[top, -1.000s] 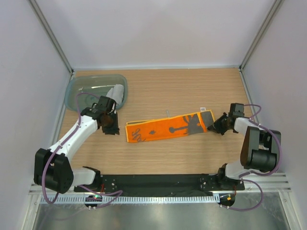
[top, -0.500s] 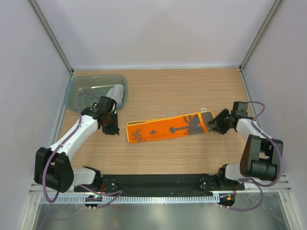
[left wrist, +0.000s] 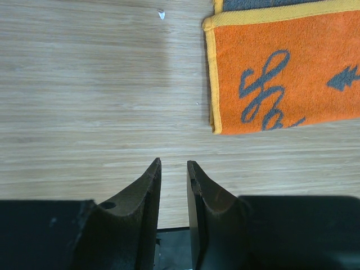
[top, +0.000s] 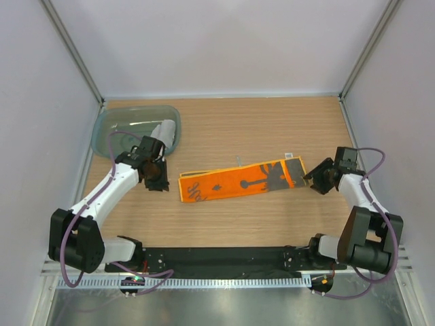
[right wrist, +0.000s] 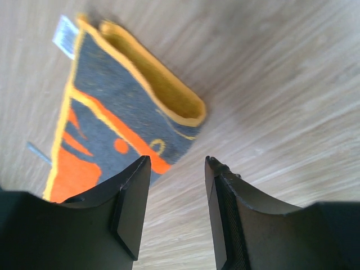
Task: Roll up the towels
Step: Fold the towel
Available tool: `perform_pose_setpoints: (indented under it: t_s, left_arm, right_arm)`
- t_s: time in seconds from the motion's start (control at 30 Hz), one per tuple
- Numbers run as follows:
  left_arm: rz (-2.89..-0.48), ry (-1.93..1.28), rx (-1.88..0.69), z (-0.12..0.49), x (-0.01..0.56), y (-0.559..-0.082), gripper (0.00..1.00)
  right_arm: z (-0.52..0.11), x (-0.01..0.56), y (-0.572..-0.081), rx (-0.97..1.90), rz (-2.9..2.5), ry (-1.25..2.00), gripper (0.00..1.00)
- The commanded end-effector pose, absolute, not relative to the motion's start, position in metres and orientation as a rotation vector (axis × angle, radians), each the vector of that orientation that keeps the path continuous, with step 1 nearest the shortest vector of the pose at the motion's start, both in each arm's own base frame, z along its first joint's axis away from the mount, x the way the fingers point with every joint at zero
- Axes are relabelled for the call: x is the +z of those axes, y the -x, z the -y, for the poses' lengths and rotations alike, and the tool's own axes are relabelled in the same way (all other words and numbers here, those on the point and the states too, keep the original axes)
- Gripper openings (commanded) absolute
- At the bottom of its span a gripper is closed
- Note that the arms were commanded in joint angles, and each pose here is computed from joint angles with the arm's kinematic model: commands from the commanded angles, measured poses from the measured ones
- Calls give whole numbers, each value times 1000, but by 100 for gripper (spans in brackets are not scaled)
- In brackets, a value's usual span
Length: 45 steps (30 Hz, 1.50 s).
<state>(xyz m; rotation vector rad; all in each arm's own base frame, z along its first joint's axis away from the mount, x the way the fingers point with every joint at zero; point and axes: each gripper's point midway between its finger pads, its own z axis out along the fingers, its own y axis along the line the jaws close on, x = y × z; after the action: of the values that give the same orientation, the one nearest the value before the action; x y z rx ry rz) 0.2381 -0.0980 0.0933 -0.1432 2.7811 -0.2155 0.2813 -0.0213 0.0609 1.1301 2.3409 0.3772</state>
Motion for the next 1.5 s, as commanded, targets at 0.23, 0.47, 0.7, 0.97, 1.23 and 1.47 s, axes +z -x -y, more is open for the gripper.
perform_pose_setpoints:
  t_s: [0.23, 0.47, 0.7, 0.97, 1.23, 1.47]
  left_arm:
    - [-2748, 132, -211, 97, 98, -243, 25]
    - [-2763, 135, -203, 96, 95, -242, 25]
    - [-2772, 136, -201, 96, 93, -242, 25]
    - [-2766, 148, -160, 91, 92, -243, 25]
    - [-2758, 150, -175, 92, 94, -244, 25]
    - [-2734, 147, -193, 94, 100, -244, 25]
  right_arm:
    - [28, 24, -284, 371, -2356, -1192, 46]
    - [42, 12, -291, 342, -2351, -1223, 42]
    - [40, 6, -291, 384, -2344, -1236, 29]
    - [30, 23, -294, 473, -2301, -1200, 3]
    - [31, 64, -302, 494, -2231, -1152, 1]
    - [19, 120, -318, 539, -2199, -996, 1]
